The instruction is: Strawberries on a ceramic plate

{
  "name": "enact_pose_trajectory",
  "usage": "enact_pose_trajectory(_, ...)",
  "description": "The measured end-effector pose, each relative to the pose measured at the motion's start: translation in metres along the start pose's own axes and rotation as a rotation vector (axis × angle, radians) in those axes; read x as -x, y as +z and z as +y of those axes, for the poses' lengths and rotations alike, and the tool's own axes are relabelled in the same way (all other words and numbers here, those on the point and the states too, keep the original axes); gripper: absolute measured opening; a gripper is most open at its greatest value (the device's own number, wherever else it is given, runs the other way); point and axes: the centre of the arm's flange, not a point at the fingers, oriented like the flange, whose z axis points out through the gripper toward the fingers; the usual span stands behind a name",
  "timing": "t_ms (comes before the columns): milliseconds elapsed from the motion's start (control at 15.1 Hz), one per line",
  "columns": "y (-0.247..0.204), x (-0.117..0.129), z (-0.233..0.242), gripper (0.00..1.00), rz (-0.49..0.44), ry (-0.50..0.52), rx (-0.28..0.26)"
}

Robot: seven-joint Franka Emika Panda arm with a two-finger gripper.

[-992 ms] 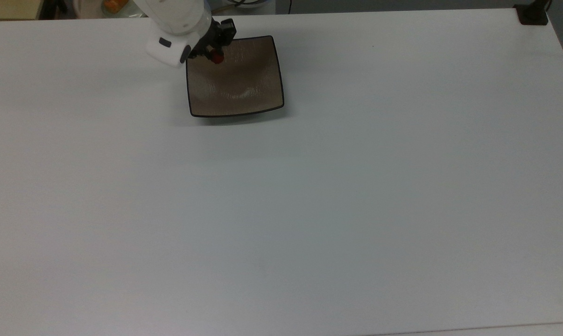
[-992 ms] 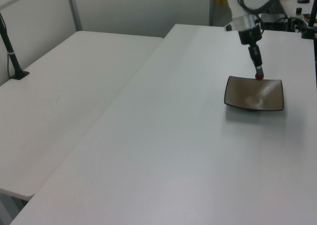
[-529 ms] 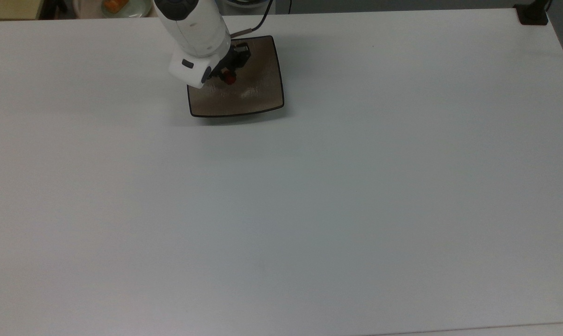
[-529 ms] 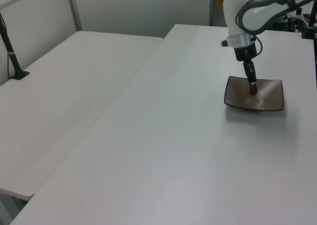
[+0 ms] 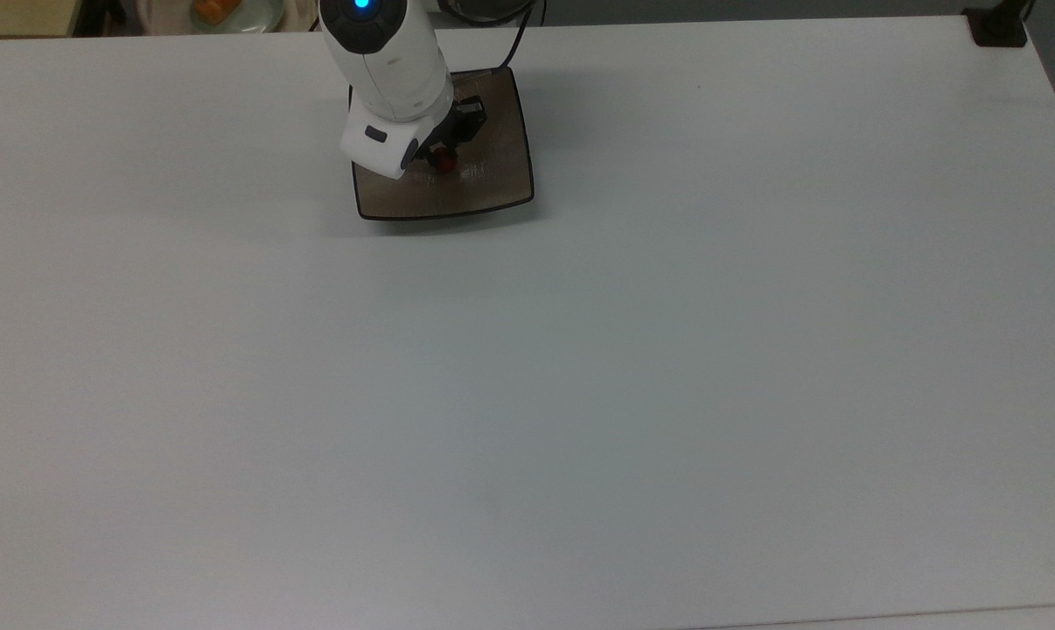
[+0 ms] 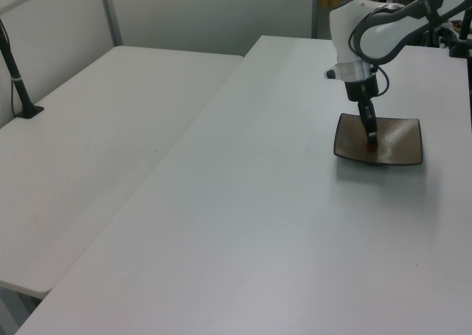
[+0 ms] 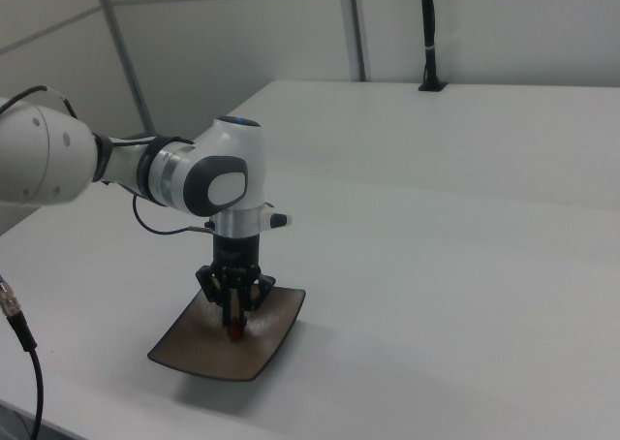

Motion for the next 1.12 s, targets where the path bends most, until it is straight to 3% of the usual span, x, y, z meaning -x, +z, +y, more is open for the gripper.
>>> enact_pose_trajectory(264, -0.011, -0.002, -0.001, 0.7, 0.018, 0.089, 0.005)
enact_pose_trajectory(463, -0.066, 0.001, -0.008, 1.0, 0.054, 0.094, 0.012)
enact_pose_trajectory(859, -0.207, 0.041, -0.033, 1.0, 0.202, 0.158, 0.039)
enact_pose_trajectory(1124, -0.268, 0.069, -0.062, 1.0, 0.294, 0.258, 0.042)
